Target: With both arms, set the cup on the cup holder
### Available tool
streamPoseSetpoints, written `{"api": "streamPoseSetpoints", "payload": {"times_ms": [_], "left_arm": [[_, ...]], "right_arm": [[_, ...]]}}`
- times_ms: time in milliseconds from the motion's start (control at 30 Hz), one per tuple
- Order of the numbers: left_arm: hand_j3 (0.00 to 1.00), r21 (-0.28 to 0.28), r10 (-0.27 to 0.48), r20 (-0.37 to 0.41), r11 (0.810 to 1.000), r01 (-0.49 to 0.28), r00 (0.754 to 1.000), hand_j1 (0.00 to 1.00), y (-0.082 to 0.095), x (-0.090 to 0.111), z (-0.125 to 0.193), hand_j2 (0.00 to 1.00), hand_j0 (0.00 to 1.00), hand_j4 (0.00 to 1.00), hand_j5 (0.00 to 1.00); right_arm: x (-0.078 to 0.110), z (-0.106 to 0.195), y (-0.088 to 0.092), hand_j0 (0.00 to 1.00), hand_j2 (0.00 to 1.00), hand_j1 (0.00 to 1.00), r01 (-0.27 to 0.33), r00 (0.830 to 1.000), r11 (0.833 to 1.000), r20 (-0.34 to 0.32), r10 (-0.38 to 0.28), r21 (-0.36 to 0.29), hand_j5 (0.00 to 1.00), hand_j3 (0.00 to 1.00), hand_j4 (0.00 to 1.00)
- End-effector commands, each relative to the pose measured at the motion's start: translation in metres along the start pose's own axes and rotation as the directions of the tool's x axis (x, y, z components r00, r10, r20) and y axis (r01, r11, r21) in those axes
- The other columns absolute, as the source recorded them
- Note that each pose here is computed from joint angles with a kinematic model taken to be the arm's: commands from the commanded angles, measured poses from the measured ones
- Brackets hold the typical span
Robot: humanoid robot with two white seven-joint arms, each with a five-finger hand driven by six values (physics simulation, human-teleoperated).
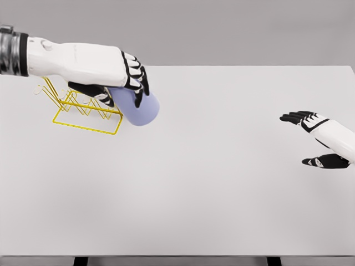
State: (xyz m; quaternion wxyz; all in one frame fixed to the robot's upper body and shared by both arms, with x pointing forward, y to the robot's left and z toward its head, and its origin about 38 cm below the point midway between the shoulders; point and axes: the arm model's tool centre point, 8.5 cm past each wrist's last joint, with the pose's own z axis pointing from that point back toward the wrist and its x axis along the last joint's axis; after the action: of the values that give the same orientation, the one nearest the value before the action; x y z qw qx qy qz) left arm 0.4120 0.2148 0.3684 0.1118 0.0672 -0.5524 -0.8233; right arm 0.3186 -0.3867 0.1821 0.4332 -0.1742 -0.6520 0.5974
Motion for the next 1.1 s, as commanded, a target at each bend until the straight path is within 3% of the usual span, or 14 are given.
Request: {"api": "streamPoseSetpoints", "payload": {"times_ms": [0,233,400,867,1067], "left_arm": [[0.51,0.011,0.023,-0.018,1.0,-0.023,1.0,0.51,-0.001,-0.002,0.011,0.51,0.51,0.51,0.51],[0.51,0.02,0.039,-0.058,0.999,-0.037,0.998,0.51,-0.003,-0.006,0.029,0.51,0.51,0.51,0.51],[0.51,0.038,0.053,-0.089,0.998,-0.05,0.995,0.51,-0.001,-0.008,0.045,0.51,0.51,0.51,0.51],[0.51,0.032,0.079,-0.167,0.997,-0.074,0.983,0.51,-0.01,-0.015,0.075,0.51,0.51,0.51,0.51],[0.51,0.036,0.112,-0.214,0.994,-0.107,0.97,0.51,-0.019,-0.029,0.085,0.51,0.51,0.51,0.51]], "right_arm": [[-0.001,0.001,-0.001,1.0,1.0,1.0,0.004,1.0,1.0,-0.002,-0.004,-0.003,1.0,1.0,1.0],[0.0,0.002,-0.001,1.0,1.0,1.0,0.004,1.0,1.0,-0.002,-0.004,-0.001,1.0,1.0,1.0],[0.011,0.0,0.0,1.0,1.0,1.0,-0.009,1.0,1.0,0.023,0.009,0.0,1.0,1.0,1.0],[0.01,0.001,0.001,1.0,1.0,1.0,-0.007,1.0,1.0,0.022,0.007,0.001,1.0,1.0,1.0],[0.01,0.001,0.001,1.0,1.0,1.0,-0.007,1.0,1.0,0.022,0.007,0.001,1.0,1.0,1.0]]}}
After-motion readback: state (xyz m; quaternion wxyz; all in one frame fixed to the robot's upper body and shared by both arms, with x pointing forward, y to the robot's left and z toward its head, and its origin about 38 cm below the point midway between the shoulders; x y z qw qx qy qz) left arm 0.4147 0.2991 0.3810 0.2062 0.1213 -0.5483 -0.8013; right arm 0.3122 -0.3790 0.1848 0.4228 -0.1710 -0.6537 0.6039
